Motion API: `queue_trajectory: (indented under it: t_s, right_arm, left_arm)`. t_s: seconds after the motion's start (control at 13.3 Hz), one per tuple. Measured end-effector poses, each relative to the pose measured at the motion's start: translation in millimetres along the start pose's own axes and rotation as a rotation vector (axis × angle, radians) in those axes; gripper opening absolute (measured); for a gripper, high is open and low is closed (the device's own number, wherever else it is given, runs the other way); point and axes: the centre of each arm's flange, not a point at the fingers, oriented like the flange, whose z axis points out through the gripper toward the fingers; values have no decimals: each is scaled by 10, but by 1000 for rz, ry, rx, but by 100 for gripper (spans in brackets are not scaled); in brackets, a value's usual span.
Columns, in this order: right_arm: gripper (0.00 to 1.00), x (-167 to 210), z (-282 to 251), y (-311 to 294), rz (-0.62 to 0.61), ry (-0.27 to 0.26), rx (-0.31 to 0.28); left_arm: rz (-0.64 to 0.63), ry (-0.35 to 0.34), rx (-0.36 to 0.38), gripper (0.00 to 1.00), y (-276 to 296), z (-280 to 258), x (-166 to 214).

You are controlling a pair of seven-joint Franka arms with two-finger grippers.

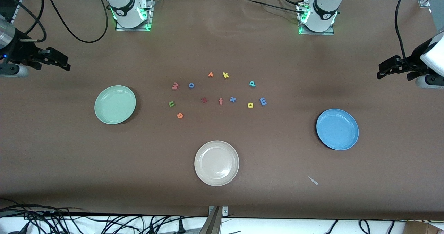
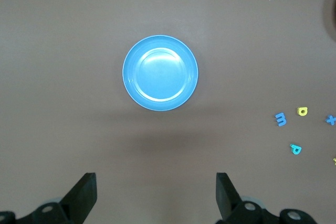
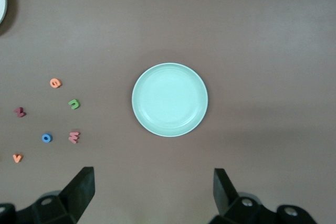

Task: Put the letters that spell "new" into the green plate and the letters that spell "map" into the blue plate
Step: 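Move the right gripper and the left gripper toward the foam letters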

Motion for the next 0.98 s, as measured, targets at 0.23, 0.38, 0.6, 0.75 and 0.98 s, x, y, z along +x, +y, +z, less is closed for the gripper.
queue_trajectory:
  t_s: [0.23,0.38,0.6,0.75,0.98]
  right_arm:
    - [100,96,333,-319,-51,-67,-6]
    - [100,208,683,-548,-89,-124,-11]
    - [100,385,1257,-1037,-101,-161,-24]
    - [100,449,1606,-1368,-33,-135,-32]
    - [100,358,2185,-1811,70,-60,-24]
  left_arm:
    - [-25,4,-3,100,-29,121,107]
    - [-35,-33,-9,100,-10,345,213]
    - [-10,-113,-35,100,211,843,420]
    - [6,-134,-75,100,460,1091,526]
    - [-9,-109,-82,100,929,1385,574]
